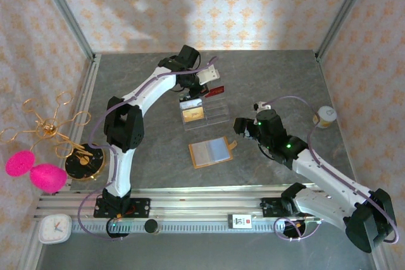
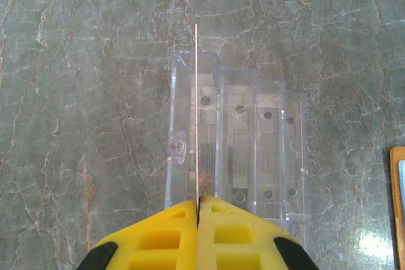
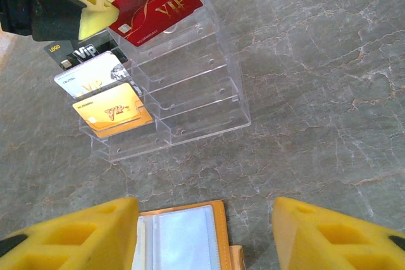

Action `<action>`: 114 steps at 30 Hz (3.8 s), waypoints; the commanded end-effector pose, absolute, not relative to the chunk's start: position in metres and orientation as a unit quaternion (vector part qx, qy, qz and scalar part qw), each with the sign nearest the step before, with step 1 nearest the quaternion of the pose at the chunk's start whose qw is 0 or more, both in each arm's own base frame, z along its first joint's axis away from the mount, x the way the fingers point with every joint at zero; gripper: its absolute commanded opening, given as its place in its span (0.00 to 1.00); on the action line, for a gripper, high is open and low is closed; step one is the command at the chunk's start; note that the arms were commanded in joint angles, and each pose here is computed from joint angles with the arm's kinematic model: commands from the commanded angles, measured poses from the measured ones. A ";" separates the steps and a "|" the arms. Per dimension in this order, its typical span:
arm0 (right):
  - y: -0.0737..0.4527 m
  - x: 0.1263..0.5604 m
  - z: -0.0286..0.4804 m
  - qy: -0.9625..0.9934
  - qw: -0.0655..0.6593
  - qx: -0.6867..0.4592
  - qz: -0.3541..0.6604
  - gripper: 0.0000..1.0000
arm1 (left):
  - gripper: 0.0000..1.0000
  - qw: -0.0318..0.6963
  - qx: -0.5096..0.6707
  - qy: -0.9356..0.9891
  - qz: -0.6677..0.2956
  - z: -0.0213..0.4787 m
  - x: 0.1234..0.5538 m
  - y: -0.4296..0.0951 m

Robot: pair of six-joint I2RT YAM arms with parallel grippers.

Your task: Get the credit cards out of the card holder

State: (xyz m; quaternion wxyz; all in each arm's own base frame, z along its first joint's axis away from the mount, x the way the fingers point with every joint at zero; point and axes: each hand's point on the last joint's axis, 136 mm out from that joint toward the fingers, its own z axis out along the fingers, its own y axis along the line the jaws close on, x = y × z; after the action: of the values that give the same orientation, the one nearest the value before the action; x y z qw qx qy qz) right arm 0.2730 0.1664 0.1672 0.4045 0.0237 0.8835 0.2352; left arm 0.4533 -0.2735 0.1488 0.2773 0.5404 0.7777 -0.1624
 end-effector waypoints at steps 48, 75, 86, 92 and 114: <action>0.309 0.211 0.075 0.919 0.291 -0.189 0.188 0.50 | 0.38 0.476 -0.054 0.762 -0.436 0.176 0.256 -0.164; 0.332 0.204 0.055 0.926 0.296 -0.161 0.172 0.00 | 0.18 0.380 -0.002 0.821 -0.425 0.113 0.233 -0.204; 0.321 0.209 0.077 0.914 0.305 -0.098 0.248 0.00 | 0.09 0.327 0.039 0.837 -0.437 0.098 0.232 -0.247; 0.306 0.212 0.084 0.914 0.321 -0.062 0.242 0.28 | 0.07 0.279 0.081 0.855 -0.429 0.078 0.233 -0.280; 0.284 0.224 0.107 0.908 0.307 -0.087 0.272 0.27 | 0.11 0.310 0.014 0.863 -0.399 0.086 0.249 -0.236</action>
State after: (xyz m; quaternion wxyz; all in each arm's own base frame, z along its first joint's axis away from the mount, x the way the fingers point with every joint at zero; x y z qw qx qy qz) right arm 0.2255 0.2592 0.1015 0.3286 -0.0266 0.9106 0.2492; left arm 0.2561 -0.2541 0.1040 0.3206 0.0400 0.8465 -0.4231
